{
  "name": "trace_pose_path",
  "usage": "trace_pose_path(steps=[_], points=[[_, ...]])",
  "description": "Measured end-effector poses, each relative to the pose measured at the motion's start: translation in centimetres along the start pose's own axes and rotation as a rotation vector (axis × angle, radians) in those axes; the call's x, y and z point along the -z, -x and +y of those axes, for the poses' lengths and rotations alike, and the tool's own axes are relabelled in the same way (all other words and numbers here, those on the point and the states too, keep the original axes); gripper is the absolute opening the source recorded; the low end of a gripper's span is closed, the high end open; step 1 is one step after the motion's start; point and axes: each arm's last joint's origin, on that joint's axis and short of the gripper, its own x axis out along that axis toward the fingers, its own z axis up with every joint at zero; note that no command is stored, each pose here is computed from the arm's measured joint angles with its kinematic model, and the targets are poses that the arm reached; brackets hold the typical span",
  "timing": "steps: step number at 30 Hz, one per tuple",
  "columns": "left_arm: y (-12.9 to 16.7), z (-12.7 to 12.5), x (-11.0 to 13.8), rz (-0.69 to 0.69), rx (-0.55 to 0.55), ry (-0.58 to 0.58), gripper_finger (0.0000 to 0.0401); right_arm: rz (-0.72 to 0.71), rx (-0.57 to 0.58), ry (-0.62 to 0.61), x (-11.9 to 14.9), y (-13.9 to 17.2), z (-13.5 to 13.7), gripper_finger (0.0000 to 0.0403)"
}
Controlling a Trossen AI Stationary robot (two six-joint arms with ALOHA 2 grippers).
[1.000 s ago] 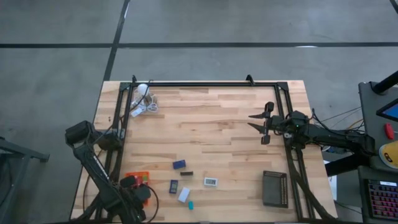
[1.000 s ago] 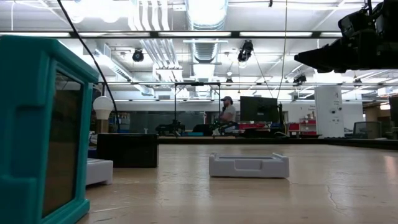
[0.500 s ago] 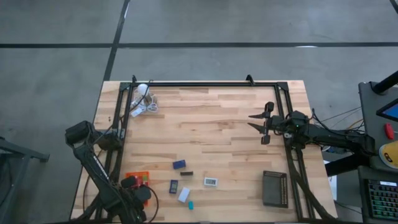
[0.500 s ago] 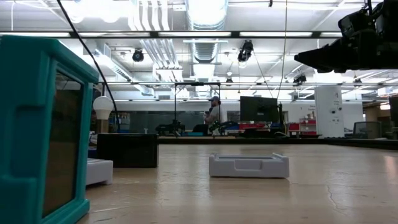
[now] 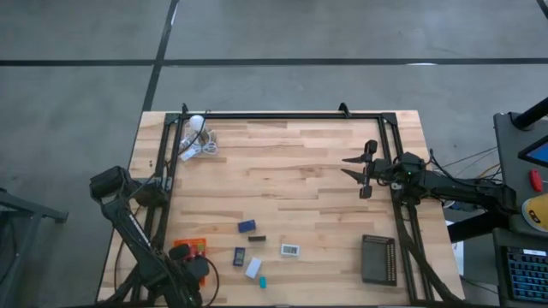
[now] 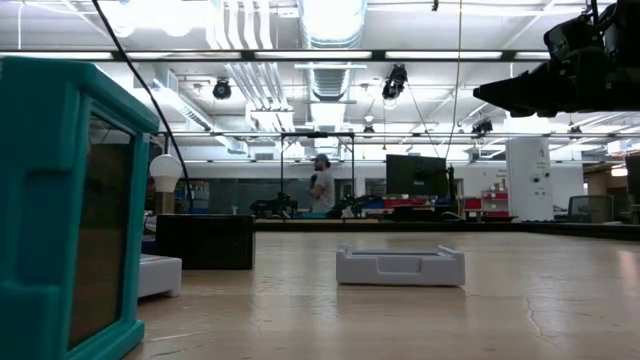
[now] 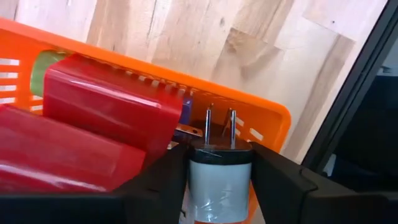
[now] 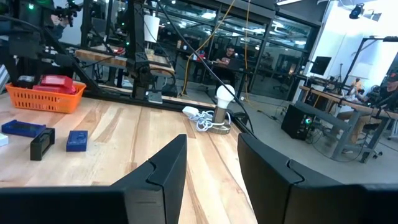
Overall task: Pick & Place Office items
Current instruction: Put the white black charger adapter into the orange bin, then put the black digital clock into the black bin
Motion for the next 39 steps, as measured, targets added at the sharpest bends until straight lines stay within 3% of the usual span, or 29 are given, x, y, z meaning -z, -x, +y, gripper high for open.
trace_pose_path(steps=[12,39], points=[[0.0,-0.1,0.0,-0.002,0.011,-0.001,0.0225,0.0,0.0,0.0,0.0,0.0,0.0,0.0139],[1.2,-0.4,-0.2,0.0,0.023,-0.023,0.0225,0.001,0.0,0.0,0.0,0.0,0.0,0.0139]])
